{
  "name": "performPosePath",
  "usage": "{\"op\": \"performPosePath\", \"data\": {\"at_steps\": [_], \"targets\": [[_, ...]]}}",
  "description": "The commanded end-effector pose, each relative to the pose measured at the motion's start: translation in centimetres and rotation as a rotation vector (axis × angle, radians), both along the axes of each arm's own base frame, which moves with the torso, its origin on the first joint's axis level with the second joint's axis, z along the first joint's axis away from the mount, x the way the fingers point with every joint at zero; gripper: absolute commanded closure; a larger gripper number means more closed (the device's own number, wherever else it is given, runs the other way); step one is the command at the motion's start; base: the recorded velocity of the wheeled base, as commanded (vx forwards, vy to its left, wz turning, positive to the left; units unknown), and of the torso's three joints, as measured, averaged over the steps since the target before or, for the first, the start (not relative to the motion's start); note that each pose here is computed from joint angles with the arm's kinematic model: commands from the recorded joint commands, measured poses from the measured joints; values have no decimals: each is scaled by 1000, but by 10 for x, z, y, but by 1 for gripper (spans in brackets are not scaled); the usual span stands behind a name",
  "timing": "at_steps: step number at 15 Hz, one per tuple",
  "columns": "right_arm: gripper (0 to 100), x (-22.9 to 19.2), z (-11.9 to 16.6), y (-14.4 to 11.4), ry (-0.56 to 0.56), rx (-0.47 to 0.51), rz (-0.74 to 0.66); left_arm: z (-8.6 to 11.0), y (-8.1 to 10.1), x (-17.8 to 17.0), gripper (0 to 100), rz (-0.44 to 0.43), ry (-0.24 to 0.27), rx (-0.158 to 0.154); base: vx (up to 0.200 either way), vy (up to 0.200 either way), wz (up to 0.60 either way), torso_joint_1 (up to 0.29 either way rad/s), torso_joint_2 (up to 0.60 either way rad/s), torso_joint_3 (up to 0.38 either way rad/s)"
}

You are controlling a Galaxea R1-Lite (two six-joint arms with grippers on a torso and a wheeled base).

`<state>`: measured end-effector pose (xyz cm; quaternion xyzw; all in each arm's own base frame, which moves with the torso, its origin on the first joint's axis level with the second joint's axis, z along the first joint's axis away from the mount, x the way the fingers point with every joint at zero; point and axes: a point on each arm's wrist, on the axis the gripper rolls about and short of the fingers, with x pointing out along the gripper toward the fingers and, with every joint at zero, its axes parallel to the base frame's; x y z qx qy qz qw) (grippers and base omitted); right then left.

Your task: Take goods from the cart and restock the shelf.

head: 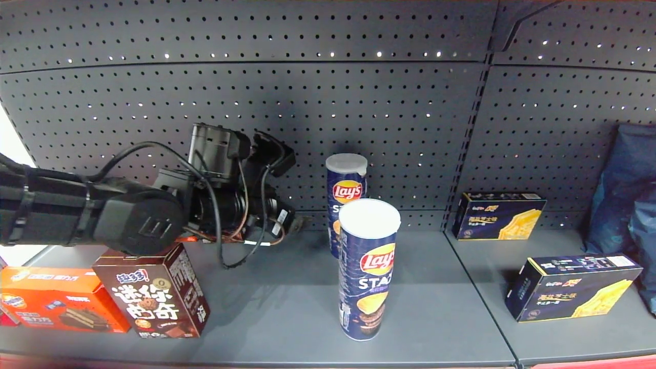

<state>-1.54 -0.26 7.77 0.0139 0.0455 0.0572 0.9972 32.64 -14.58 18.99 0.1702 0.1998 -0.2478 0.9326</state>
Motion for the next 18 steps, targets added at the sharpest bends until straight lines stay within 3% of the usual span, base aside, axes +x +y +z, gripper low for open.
{"op": "performPosePath", "data": {"at_steps": [1, 3, 5, 7, 12, 14, 18], "targets": [[0, 0, 0, 0, 1, 0, 0, 46, 19, -39, 0, 23, -68, -69, 0, 0, 0, 0, 0, 0], [0, 0, 0, 0, 1, 0, 0, 71, 40, -67, 0, 71, -149, -89, 0, 0, 0, 0, 0, 0], [0, 0, 0, 0, 1, 0, 0, 77, 55, -105, 0, 70, -181, -104, 0, 0, 0, 0, 0, 0], [0, 0, 0, 0, 1, 0, 0, 72, 69, -138, 0, 66, -199, -113, 0, 0, 0, 0, 0, 0], [0, 0, 0, 0, 1, -3, 1, 37, 97, -214, 0, 28, -209, -129, 0, 0, 0, 0, 0, 0], [0, 0, 0, 0, 0, -6, 2, 30, 105, -227, 0, 52, -220, -133, 0, 0, 0, 0, 0, 0], [0, 0, 0, 0, -5, -18, -7, 35, 110, -236, 0, 81, -259, -147, 0, 0, 0, 0, 0, 0]]}}
